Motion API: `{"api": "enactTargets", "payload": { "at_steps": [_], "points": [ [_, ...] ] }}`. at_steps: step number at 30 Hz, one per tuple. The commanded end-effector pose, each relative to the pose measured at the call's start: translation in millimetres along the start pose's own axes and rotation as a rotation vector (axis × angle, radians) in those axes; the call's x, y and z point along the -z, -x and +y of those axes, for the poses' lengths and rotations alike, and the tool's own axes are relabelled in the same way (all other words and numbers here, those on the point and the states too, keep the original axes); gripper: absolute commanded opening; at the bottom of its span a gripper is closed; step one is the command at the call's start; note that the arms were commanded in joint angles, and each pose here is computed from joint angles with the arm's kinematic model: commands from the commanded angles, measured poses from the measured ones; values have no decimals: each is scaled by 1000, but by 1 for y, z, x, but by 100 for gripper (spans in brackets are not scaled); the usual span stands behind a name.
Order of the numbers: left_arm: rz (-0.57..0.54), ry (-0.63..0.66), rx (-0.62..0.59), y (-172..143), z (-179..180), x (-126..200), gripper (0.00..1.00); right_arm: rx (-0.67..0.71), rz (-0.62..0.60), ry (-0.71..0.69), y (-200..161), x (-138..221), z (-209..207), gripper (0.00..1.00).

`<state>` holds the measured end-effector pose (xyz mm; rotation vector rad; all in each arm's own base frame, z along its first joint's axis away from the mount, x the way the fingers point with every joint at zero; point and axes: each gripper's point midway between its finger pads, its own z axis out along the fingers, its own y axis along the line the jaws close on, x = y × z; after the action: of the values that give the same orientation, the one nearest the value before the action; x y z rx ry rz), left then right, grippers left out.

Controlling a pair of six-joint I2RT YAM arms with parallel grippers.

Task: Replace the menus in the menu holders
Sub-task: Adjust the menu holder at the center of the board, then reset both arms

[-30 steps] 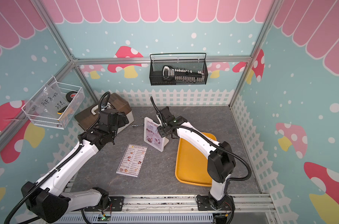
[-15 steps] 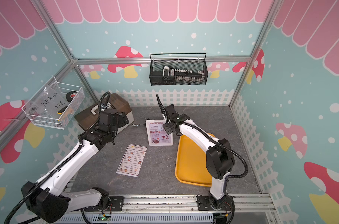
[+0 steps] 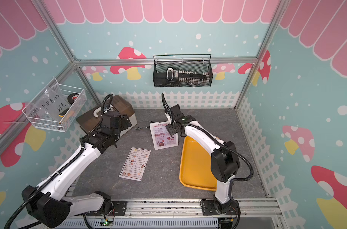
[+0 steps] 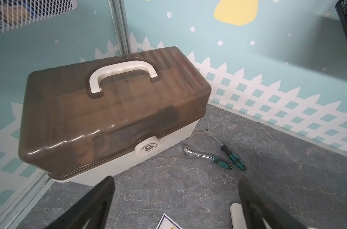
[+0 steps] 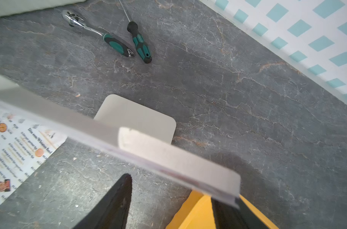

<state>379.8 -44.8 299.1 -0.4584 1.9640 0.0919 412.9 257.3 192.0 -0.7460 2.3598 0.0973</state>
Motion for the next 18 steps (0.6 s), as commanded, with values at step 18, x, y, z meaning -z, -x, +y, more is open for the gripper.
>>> {"api": "enactTargets", "payload": {
  "at_steps": [18],
  "points": [
    [-123, -6, -165, -79, 78, -23, 99, -359, -269, -734, -178, 85, -205, 99]
  ]
}}
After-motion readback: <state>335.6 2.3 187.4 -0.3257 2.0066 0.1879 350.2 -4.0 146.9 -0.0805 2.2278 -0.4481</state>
